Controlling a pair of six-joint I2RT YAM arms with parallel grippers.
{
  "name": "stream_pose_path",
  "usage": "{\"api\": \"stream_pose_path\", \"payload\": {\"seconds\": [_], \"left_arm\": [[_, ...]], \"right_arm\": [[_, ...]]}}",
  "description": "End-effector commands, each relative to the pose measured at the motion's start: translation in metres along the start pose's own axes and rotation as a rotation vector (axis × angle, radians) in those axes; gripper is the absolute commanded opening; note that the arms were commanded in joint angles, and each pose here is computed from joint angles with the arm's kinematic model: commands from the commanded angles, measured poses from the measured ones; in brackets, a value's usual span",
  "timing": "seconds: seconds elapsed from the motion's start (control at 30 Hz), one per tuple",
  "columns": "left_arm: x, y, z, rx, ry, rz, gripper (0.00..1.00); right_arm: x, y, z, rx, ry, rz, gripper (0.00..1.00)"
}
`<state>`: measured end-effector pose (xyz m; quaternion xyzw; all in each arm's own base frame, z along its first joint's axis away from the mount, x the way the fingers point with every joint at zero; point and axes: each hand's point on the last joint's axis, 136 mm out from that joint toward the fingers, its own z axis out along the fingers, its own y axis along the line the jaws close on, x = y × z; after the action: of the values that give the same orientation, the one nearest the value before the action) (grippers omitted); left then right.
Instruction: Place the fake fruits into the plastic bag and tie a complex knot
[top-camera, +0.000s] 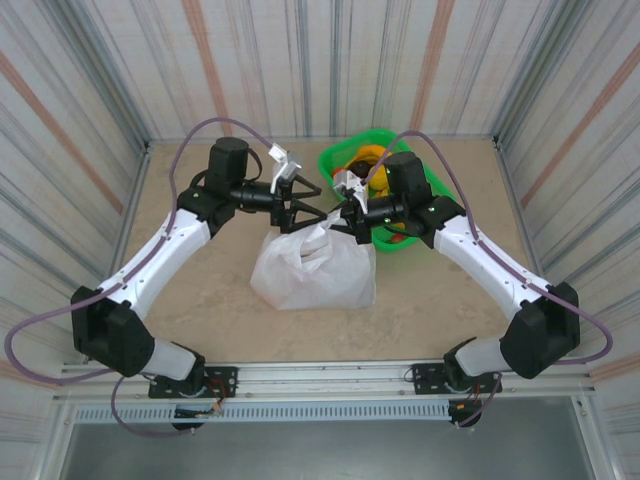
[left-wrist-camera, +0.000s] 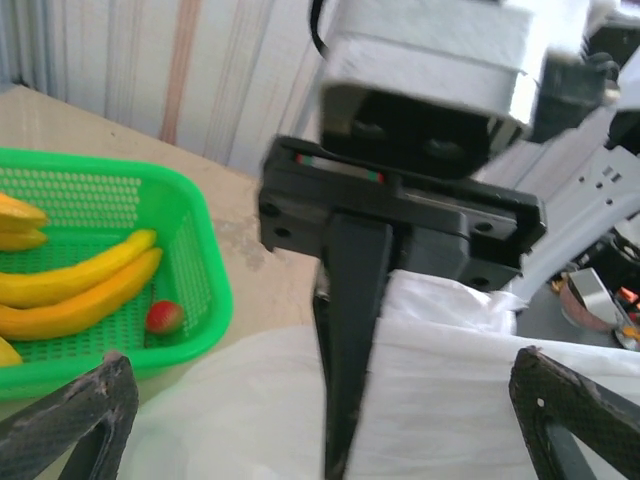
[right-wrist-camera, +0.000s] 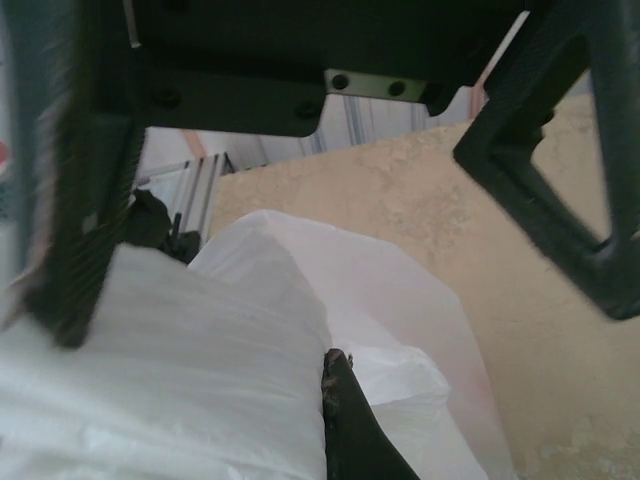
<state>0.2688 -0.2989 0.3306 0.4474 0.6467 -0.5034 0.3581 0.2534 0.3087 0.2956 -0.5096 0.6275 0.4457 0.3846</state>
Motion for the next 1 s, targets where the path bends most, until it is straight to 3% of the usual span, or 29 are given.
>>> {"api": "stream_pose_path", "payload": {"seconds": [0.0,0.27,0.57,0.97], "left_arm": [[0.008,-0.013,-0.002,-0.017,0.080,0.060,0.99],[0.027,-0.003,0.006,-0.037,0.165,0.014,0.96],[0.039,0.004,0.013,-0.018,0.219,-0.068,0.82],[0.036,0.004,0.016,0.008,0.214,-0.096,0.29]], "right_arm": [[-0.005,-0.006,-0.001,0.026,0.010,-0.021,0.00],[-0.008,-0.016,-0.003,0.099,0.013,-0.050,0.00],[-0.010,-0.027,-0.004,0.183,0.022,-0.088,0.00],[-0.004,-0.029,-0.005,0.220,0.053,-0.120,0.00]]}}
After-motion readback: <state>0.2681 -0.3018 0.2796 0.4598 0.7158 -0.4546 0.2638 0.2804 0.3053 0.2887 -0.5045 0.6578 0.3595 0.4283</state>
